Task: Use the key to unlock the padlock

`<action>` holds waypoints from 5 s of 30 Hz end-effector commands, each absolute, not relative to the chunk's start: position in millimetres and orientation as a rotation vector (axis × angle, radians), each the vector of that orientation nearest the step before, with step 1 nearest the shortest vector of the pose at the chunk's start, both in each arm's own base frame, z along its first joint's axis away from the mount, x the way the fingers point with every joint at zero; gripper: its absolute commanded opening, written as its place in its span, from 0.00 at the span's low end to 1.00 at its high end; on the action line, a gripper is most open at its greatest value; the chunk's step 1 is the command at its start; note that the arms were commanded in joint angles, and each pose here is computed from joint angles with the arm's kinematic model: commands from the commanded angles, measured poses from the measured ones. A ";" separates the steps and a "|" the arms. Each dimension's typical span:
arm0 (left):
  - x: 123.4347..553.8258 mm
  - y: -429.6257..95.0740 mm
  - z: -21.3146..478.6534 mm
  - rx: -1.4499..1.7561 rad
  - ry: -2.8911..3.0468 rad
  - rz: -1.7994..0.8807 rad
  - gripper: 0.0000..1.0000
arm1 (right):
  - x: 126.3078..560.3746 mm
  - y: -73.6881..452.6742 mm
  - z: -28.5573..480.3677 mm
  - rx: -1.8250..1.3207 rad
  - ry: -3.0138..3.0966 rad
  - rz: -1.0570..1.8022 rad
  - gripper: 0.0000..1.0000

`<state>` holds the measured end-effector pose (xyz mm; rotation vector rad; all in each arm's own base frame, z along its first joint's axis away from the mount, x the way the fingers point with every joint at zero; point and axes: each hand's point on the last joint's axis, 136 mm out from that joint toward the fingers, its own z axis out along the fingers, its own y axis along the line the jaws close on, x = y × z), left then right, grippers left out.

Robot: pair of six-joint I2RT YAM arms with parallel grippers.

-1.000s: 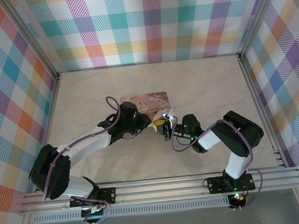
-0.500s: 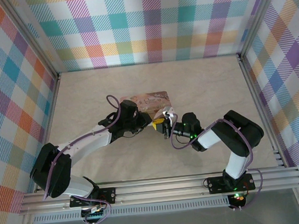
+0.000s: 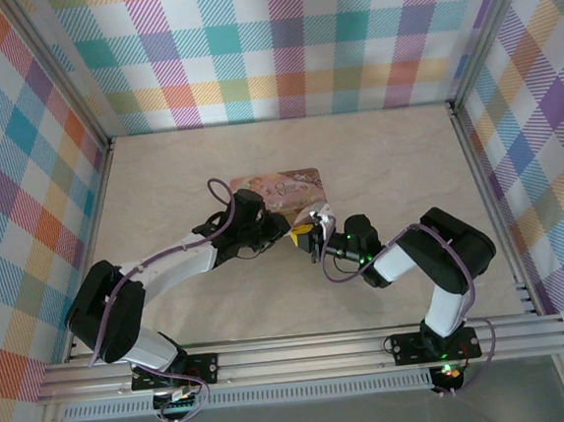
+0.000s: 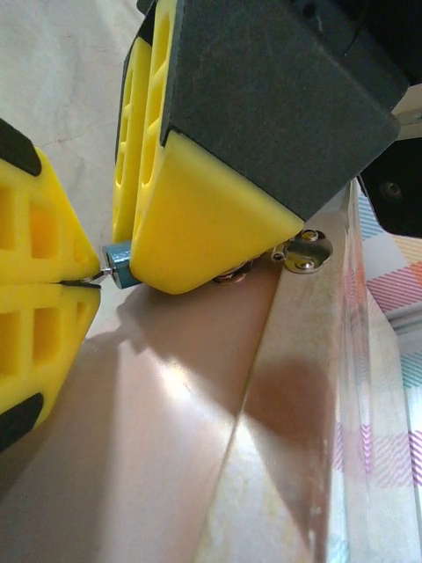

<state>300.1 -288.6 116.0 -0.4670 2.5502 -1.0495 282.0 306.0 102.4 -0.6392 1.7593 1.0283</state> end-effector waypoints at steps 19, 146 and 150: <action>295.9 -313.1 84.0 -0.395 2.589 -1.146 0.32 | 272.7 295.4 84.0 -0.515 1.807 1.088 0.00; 290.7 -285.0 68.2 -0.834 2.355 -1.271 0.00 | 260.1 286.0 101.2 -0.199 2.204 1.091 0.43; 290.4 -285.3 68.8 -0.836 2.360 -1.269 0.00 | 264.1 271.0 124.5 -0.317 2.135 0.921 0.51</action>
